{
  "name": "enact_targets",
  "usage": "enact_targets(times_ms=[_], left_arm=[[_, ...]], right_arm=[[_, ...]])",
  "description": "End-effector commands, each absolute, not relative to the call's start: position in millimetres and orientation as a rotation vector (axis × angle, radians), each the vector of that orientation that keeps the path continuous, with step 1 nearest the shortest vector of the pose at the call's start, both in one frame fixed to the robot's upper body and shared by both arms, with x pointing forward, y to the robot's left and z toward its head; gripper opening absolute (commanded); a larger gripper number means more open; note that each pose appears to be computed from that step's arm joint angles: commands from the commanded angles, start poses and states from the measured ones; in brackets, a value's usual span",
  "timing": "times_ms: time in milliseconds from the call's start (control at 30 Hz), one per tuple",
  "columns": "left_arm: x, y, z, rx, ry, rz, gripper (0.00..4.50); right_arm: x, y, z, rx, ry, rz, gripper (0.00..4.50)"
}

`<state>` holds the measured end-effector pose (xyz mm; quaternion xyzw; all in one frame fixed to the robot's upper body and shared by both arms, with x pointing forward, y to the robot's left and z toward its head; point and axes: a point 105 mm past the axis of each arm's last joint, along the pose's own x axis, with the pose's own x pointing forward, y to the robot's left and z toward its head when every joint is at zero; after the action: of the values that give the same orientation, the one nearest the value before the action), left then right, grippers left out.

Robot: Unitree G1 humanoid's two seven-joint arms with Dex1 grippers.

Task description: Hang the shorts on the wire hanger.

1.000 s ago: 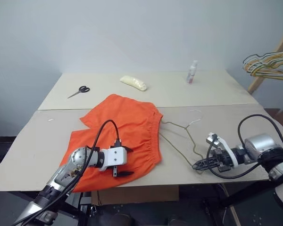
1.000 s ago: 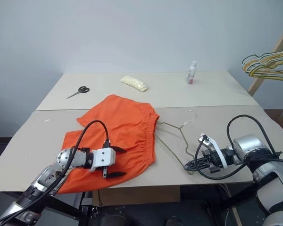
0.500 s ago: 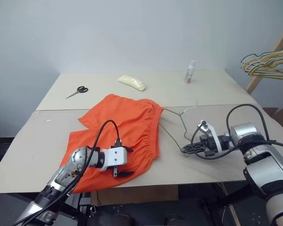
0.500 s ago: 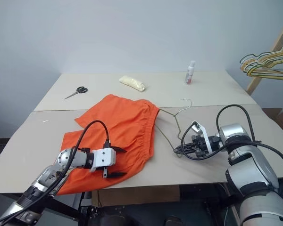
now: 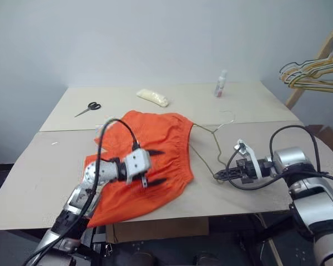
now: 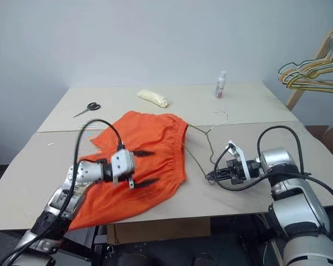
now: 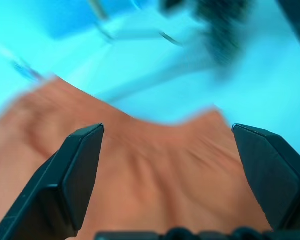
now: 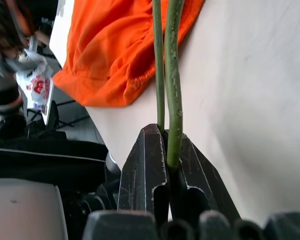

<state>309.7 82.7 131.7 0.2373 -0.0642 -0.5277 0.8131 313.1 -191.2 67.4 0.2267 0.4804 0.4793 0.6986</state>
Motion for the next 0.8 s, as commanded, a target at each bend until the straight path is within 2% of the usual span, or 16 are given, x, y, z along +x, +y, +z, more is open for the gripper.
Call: enact_targets(times_ms=[33, 67, 167, 333, 433, 533, 800], left_arm=[[318, 90, 165, 0.434, -0.215, -1.083, 4.45], [318, 91, 168, 0.421, -0.218, -1.082, 4.45], [337, 104, 192, 0.469, -0.264, -0.999, 4.45], [357, 117, 224, 0.55, -0.308, -0.996, 4.45], [369, 121, 237, 0.668, -0.302, -1.054, 4.45], [378, 123, 245, 0.711, -0.263, -1.123, 4.45], [375, 114, 249, 0.816, -0.162, -1.416, 4.45]], right_arm=[[320, -193, 91, 0.436, 0.936, 1.12, 0.0], [320, -194, 92, 0.421, 0.924, 1.12, 0.0], [315, -199, 98, 0.185, 0.795, 1.168, 0.0], [305, -200, 104, -0.082, 0.728, 1.198, 0.0], [306, -193, 120, -0.128, 0.693, 1.204, 0.0], [307, -192, 122, -0.236, 0.706, 1.188, 0.0], [321, -185, 123, -0.46, 0.665, 1.113, 0.0]])
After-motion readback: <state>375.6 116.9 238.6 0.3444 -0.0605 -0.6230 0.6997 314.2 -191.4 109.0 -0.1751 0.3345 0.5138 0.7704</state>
